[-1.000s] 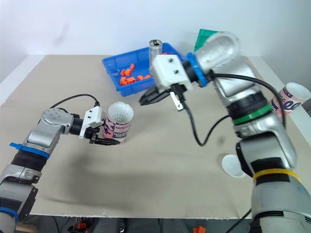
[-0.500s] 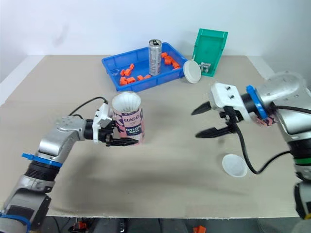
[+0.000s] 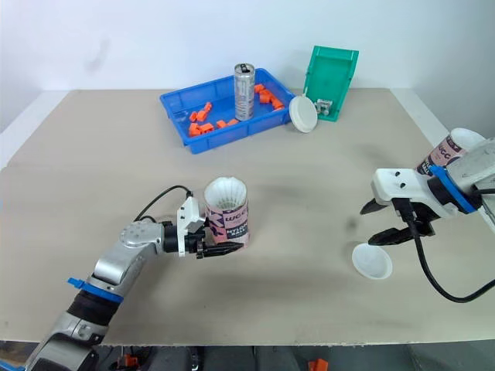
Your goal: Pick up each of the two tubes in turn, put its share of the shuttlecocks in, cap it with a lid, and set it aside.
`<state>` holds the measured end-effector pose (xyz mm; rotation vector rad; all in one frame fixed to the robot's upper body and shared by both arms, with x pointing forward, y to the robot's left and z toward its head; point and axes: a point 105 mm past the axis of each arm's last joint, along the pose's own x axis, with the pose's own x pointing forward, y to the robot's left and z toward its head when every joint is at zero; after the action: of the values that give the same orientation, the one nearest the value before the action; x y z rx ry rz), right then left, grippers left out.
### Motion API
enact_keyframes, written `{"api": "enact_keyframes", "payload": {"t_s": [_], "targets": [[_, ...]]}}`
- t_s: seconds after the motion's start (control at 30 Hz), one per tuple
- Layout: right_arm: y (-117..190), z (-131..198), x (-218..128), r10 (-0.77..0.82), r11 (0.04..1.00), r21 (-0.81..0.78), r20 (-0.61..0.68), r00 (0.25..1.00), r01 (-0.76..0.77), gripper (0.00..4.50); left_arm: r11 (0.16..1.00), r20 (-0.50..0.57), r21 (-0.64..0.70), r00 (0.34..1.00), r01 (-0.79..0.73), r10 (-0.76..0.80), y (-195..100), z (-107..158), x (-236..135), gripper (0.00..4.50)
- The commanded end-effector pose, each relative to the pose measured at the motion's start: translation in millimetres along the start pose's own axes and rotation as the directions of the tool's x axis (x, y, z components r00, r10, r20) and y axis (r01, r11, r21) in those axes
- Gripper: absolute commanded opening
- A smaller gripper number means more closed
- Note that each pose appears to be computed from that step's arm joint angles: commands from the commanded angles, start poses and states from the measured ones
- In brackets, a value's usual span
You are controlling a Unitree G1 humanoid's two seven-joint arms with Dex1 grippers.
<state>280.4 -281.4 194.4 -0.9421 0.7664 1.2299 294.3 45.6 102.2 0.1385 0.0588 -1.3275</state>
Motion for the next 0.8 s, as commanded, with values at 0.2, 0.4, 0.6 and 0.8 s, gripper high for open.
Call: {"api": "enact_keyframes", "payload": {"t_s": [0.2,0.4,0.6,0.8], "targets": [[10.5,-12.3,12.2,0.063,0.995,0.076,0.004,0.998,-0.063,3.45,1.000,-0.047,-0.011,0.999,-0.011,0.010,-8.4,-5.7,-10.7,2.98],[8.2,-19.9,31.2,0.062,0.992,0.111,0.023,0.998,-0.064,3.45,0.999,-0.067,0.018,0.997,-0.030,0.031,-3.0,-6.3,-9.4,2.98],[8.2,-26.4,42.1,0.081,0.988,0.133,0.014,0.997,-0.083,3.45,0.999,-0.065,0.029,0.998,-0.024,0.026,-3.5,-4.8,-5.0,2.98],[8.3,-33.7,45.2,0.103,0.987,0.124,-0.038,0.994,-0.098,2.78,0.999,-0.067,0.035,0.997,-0.032,0.035,1.3,-3.9,-5.5,2.98]]}}
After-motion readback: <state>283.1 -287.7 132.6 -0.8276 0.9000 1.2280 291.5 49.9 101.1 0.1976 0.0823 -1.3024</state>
